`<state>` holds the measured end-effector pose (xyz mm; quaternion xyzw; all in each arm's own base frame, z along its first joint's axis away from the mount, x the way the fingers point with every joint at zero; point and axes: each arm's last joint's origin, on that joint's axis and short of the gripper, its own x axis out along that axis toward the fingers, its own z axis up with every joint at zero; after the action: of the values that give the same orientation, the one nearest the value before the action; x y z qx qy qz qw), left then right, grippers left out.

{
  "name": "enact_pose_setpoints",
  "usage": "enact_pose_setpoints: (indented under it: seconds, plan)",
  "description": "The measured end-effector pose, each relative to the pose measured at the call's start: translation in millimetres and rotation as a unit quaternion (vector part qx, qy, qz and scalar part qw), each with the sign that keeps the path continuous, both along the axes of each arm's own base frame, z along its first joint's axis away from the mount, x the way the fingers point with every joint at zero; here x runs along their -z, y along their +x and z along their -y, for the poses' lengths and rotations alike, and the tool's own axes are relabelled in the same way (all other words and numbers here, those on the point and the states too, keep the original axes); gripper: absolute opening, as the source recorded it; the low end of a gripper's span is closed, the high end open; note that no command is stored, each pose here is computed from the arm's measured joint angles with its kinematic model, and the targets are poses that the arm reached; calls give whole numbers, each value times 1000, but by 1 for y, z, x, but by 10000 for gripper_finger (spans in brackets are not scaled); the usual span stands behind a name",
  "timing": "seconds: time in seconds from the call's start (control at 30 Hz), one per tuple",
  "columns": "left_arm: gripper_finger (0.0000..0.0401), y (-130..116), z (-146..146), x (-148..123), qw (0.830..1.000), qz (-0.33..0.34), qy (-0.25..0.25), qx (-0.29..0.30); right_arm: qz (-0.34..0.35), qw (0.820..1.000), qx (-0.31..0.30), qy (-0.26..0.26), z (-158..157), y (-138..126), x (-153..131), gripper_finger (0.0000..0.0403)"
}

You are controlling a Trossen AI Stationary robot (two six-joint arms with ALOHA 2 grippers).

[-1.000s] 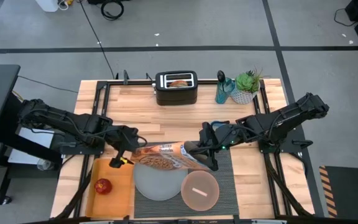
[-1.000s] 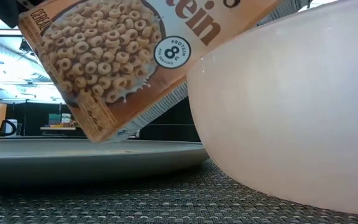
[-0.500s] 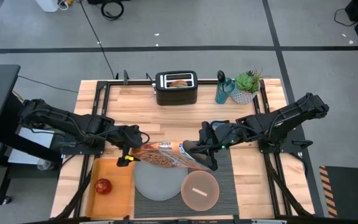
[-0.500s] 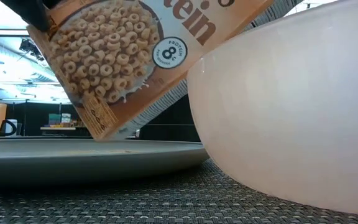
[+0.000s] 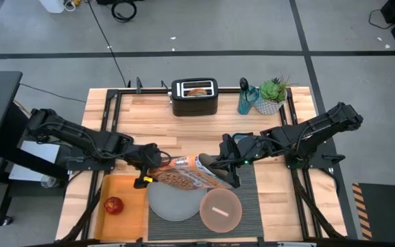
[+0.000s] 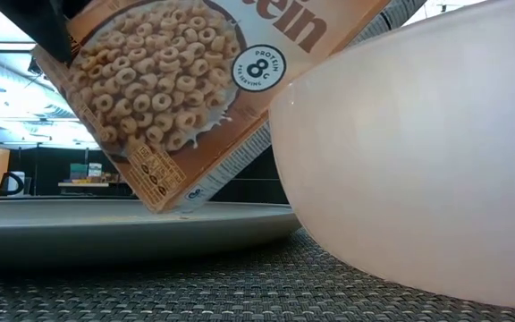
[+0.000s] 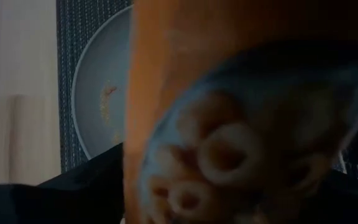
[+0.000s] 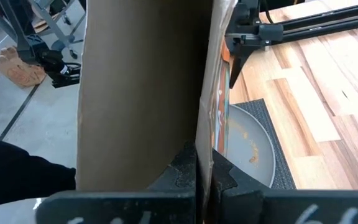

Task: Arrange a breakfast setting
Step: Pour the cereal from the cereal box into the orange bowl

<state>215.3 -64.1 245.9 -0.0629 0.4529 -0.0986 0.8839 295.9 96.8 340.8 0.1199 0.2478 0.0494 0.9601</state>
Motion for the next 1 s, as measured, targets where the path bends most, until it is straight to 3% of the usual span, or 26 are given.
enact_pose_setpoints:
  seconds: [0.43,0.77,1.0]
  plan:
    - [178,-2,-2,-4,1000,-7,-2,-5,2,1000,-4,4,0,0,0,14]
    - [184,-12,-5,-32,997,-63,32,20,-7,998,-41,57,2,0,-3,64]
    - [182,-16,-6,-55,997,-72,27,28,9,996,-46,77,6,-16,-19,98]
